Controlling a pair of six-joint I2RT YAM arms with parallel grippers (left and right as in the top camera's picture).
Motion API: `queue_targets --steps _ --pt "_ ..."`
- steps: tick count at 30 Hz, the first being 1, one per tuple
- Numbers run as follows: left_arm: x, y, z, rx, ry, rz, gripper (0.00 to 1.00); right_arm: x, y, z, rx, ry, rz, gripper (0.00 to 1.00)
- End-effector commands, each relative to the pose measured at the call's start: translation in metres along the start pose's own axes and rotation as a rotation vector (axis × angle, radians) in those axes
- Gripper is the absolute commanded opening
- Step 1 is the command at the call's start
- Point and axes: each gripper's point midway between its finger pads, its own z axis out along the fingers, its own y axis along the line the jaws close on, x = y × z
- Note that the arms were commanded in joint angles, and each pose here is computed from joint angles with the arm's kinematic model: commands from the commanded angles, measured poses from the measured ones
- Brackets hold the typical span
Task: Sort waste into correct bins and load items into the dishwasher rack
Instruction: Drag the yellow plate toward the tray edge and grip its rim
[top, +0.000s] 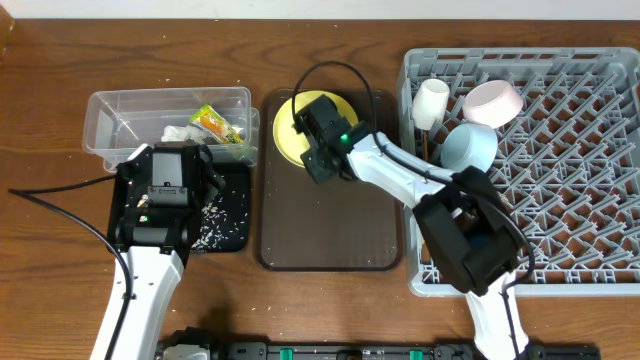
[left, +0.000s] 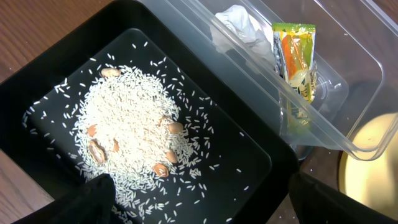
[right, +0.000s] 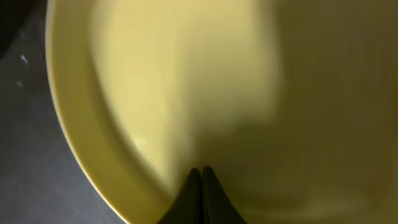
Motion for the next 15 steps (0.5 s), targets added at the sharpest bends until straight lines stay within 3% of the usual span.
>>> queue_targets --steps 1,6,15 --pt "-0.008 -0.005 -0.004 0.016 -0.012 -0.015 0.92 0.023 0.018 0.011 -0.062 0.085 -0.009 0.01" --pt "-0.008 -0.005 -0.004 0.016 -0.012 -0.015 0.92 0.052 0.033 0.005 -0.125 0.203 -0.01 0.01" --pt "-0.008 -0.005 -0.004 0.016 -0.012 -0.015 0.92 0.105 0.092 -0.028 -0.432 0.452 0.054 0.06"
